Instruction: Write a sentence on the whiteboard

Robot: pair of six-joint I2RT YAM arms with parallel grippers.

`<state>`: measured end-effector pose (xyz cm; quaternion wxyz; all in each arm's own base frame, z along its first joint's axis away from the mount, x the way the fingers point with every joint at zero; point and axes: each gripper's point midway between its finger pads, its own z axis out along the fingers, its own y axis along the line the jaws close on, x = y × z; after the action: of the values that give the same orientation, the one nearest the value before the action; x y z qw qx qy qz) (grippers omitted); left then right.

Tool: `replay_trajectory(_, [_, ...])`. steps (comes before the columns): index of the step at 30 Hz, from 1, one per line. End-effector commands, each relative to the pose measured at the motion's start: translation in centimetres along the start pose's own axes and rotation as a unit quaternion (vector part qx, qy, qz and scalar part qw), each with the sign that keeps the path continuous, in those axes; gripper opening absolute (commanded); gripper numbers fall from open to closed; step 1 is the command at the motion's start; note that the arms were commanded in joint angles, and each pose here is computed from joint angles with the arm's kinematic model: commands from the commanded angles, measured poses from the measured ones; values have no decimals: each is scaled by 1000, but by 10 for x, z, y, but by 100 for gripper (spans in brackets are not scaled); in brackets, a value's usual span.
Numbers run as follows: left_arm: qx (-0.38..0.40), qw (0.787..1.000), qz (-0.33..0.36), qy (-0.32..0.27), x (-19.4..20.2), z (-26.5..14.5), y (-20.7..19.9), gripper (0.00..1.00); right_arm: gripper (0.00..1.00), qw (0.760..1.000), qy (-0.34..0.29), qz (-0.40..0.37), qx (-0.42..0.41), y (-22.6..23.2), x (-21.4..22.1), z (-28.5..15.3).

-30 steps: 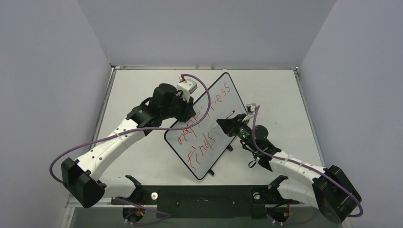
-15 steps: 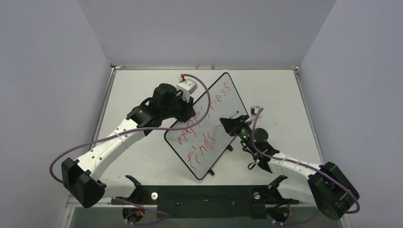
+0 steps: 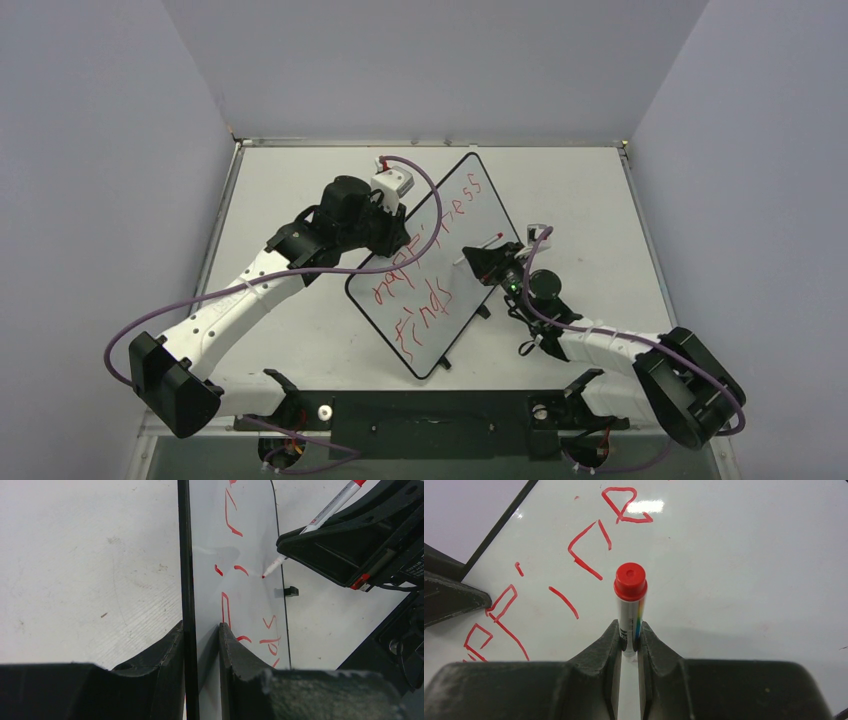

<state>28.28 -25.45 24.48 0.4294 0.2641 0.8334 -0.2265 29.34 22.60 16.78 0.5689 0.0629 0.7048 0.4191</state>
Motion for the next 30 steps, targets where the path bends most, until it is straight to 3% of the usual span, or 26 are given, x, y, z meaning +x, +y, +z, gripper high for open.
replay_trajectory(1, [-24, 998, 45, -32, -16, -11, 10, 0, 0, 1000, -10, 1, 19, -13, 1, -2])
replay_trajectory(14, [-25, 998, 45, -32, -16, -11, 10, 0, 0, 997, 1, -14, 71, -44, 13, -23])
replay_trajectory(30, [-24, 998, 46, -28, -14, -10, 10, 0, 0, 998, -25, -31, 56, -18, -28, 3])
